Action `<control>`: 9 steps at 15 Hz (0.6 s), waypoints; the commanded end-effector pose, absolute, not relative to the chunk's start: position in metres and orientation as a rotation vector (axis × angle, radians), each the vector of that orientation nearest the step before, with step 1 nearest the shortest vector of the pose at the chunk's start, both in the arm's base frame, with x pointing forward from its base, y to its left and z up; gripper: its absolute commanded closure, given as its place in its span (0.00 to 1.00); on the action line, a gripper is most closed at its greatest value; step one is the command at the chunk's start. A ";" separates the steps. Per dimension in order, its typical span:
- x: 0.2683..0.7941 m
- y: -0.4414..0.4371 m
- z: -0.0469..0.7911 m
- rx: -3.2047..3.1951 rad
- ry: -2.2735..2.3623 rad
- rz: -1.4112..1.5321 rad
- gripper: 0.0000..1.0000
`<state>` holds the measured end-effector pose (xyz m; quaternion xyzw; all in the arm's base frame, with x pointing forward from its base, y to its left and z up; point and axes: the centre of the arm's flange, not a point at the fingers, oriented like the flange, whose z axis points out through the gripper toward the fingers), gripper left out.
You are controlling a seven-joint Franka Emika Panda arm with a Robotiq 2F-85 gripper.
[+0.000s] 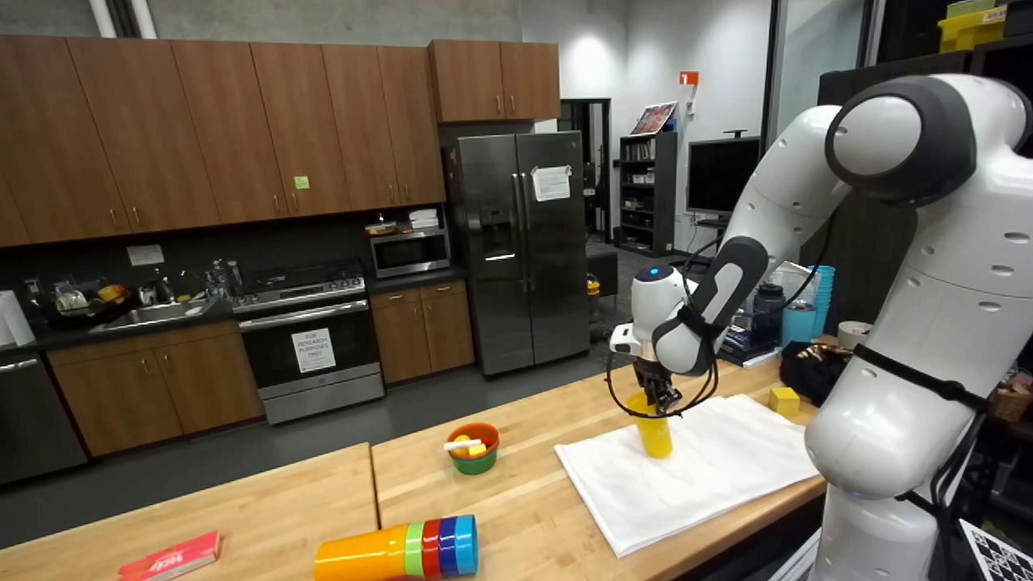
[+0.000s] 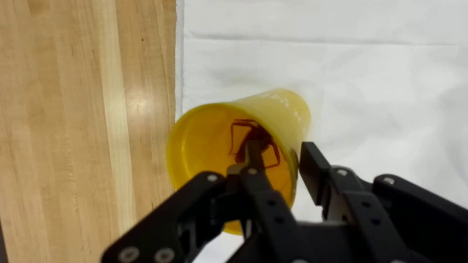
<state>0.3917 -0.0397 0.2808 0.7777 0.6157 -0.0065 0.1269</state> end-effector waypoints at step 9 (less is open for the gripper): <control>0.387 -0.048 0.290 2.252 1.783 -0.034 0.30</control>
